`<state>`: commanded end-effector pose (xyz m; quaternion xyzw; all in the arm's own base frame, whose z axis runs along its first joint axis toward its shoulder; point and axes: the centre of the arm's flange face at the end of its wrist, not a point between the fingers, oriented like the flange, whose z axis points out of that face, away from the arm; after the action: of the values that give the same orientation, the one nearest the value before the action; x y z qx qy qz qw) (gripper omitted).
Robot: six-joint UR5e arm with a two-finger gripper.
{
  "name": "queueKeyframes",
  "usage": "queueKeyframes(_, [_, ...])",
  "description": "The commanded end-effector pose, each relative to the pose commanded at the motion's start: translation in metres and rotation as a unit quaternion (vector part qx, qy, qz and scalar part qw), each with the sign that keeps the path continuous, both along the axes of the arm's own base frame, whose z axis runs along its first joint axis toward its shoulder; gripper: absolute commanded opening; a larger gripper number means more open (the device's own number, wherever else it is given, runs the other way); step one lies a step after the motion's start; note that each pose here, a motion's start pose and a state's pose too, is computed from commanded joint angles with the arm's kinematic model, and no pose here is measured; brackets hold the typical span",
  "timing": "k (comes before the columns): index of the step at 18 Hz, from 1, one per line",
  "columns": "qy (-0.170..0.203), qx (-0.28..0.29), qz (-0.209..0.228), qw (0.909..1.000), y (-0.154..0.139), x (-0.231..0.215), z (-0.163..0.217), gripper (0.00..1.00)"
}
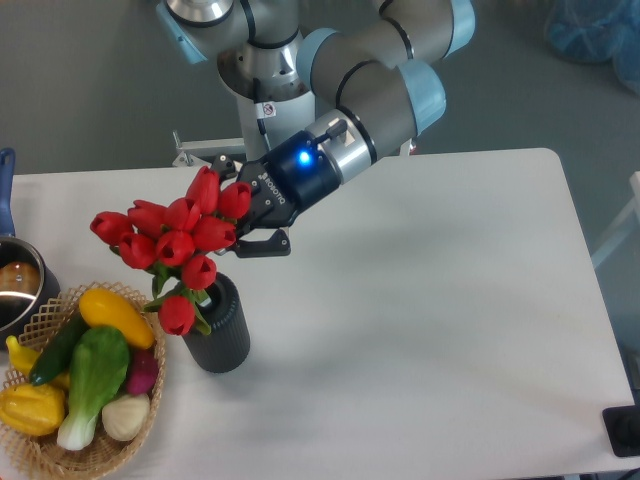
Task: Insert the flowers into the vase
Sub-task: 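Lower the tulip stems into the black vase opening, then open the gripper to release the tulips in the vase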
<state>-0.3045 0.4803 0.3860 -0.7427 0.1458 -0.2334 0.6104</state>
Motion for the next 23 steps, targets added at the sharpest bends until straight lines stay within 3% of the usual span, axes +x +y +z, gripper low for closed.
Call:
queueKeyframes(7, [0.014, -0.027, -0.007, 0.9995, 0.002, 0.011, -0.023, 0.15])
queueKeyframes(11, [0.014, -0.036, -0.011, 0.9992, 0.006, 0.011, -0.036, 0.25])
queueKeyframes(15, [0.018, -0.057, -0.011, 0.9982, 0.009, 0.010, -0.048, 0.50])
queueKeyframes(16, [0.016, -0.060, -0.012, 0.9980, 0.009, 0.011, -0.051, 0.65])
queueKeyframes(17, [0.018, -0.063, -0.010, 0.9978, 0.008, 0.011, -0.051, 0.96])
queueKeyframes(20, [0.017, -0.067, -0.006, 0.9976, 0.004, 0.008, -0.054, 1.00])
queueKeyframes(23, [0.041, -0.101, 0.005, 0.9940, -0.002, 0.000, -0.061, 1.00])
